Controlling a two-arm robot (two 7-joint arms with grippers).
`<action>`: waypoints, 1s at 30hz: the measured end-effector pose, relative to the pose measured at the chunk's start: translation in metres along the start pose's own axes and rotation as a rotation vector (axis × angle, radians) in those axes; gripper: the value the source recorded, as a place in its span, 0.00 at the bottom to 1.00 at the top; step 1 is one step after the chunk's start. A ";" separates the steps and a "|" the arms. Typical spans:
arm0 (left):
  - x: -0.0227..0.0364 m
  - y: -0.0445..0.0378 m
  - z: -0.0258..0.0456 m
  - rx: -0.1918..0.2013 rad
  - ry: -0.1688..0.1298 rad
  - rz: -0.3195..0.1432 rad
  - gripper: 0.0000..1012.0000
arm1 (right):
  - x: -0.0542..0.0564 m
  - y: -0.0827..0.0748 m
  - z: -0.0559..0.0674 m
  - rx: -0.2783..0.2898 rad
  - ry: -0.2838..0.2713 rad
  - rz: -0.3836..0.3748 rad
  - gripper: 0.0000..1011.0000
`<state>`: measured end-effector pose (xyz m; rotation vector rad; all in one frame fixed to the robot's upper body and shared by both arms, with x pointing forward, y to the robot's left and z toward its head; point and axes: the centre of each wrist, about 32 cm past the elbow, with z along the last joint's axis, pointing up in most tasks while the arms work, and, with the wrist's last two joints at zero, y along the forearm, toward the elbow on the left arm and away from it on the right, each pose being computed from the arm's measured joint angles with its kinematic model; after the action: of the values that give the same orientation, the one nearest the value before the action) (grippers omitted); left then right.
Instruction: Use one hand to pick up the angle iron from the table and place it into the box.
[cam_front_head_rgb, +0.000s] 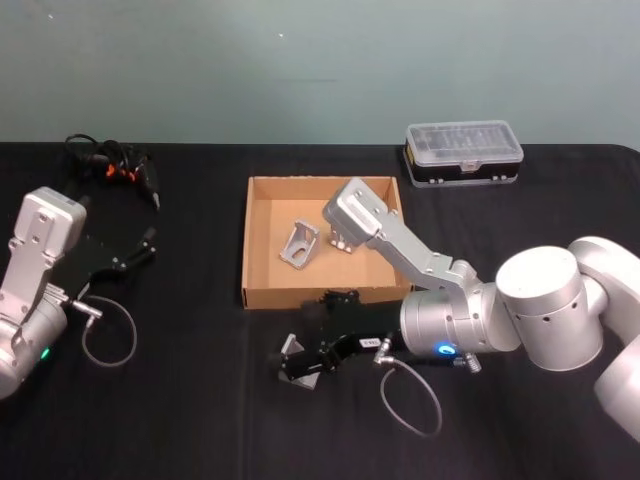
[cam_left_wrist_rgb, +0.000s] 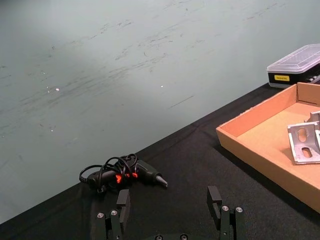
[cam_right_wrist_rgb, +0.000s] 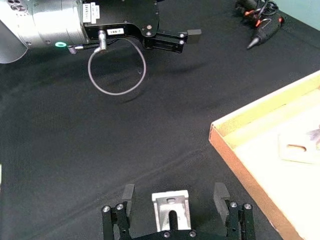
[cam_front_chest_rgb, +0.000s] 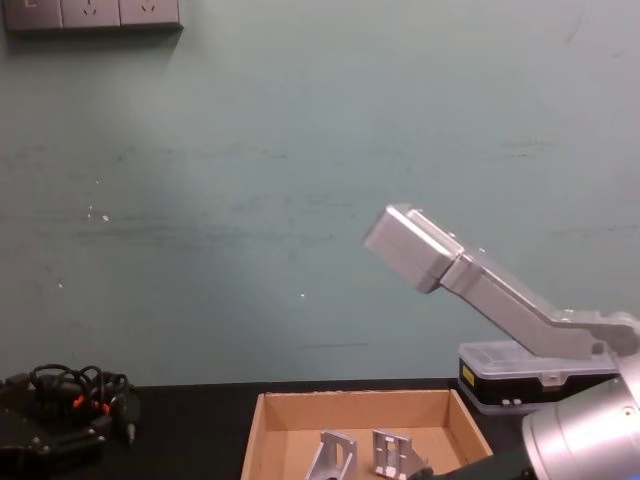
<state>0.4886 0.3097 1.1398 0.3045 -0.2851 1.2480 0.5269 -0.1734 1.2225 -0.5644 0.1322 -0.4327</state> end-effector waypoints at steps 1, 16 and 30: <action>0.0000 0.0000 0.0000 0.000 0.000 0.000 1.00 | 0.000 0.001 0.000 0.001 -0.001 0.001 0.99; 0.0000 0.0000 0.0000 0.000 0.000 0.000 1.00 | -0.001 0.010 -0.003 -0.014 0.008 0.012 0.99; 0.0000 0.0000 0.0000 0.000 0.000 0.000 1.00 | -0.001 0.019 -0.006 -0.040 0.006 0.019 0.99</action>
<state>0.4886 0.3097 1.1398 0.3044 -0.2851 1.2479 0.5312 -0.1618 1.2074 -0.6003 0.1518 -0.4143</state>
